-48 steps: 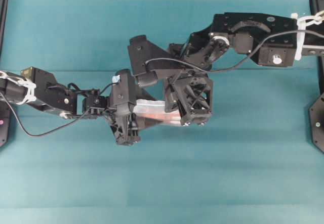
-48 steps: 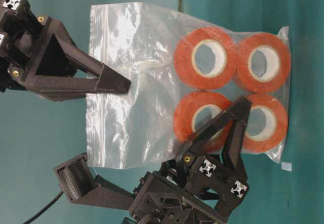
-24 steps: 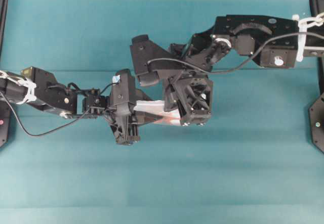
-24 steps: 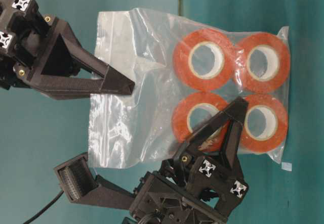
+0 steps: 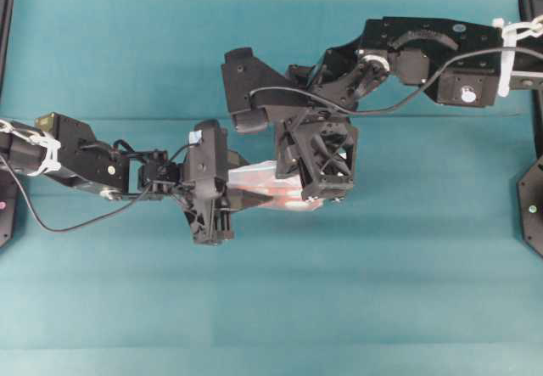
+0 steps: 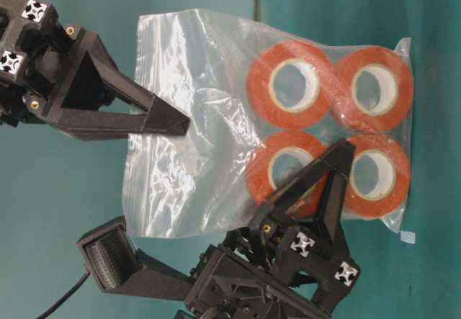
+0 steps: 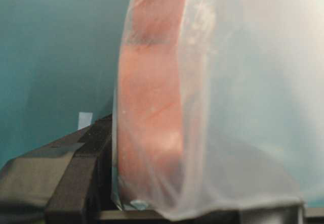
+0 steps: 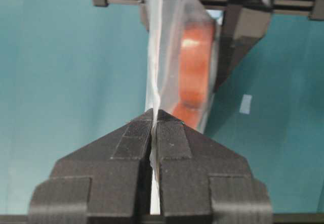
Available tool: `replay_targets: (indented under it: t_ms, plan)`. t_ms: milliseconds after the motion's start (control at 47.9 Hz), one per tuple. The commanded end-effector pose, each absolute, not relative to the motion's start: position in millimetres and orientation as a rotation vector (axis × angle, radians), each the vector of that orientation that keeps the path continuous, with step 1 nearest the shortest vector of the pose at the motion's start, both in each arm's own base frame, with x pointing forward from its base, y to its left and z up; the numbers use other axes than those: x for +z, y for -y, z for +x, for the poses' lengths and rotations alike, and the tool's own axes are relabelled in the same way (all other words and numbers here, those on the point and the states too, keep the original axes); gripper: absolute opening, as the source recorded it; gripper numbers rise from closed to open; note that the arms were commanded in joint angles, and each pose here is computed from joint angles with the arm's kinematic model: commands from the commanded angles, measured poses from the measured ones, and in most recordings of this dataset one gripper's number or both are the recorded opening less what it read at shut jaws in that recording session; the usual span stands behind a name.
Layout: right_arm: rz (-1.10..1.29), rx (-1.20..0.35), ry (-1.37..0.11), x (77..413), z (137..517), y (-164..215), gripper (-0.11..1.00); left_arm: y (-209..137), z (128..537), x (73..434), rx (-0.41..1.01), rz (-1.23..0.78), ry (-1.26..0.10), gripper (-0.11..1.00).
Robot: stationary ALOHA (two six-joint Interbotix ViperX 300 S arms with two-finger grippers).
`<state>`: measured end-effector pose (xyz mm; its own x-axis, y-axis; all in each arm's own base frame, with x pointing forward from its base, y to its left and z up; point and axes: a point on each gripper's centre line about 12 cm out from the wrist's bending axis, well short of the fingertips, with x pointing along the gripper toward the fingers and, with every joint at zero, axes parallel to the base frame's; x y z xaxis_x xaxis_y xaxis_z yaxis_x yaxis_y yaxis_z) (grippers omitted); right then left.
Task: Hand over the clear zip bag and make it stand upright.
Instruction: 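Open the right gripper, releasing the bag to the left gripper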
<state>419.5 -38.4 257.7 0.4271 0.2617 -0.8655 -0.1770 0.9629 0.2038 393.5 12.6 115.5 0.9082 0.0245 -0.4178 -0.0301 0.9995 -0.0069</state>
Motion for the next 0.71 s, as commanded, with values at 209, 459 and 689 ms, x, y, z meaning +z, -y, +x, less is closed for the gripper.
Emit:
replay_targets:
  t_ms: [209,459,689]
  plan:
    - [0.081,0.271,-1.058,273,417,36,0.40,-11,397,121,0.020,0.000,-0.413,0.24]
    - [0.072,0.270,-1.037,277,418,34,0.88,-11,396,120,0.020,0.000,-0.416,0.24]
    - [0.064,0.266,-1.012,287,415,33,0.87,-11,397,121,0.021,-0.001,-0.413,0.24]
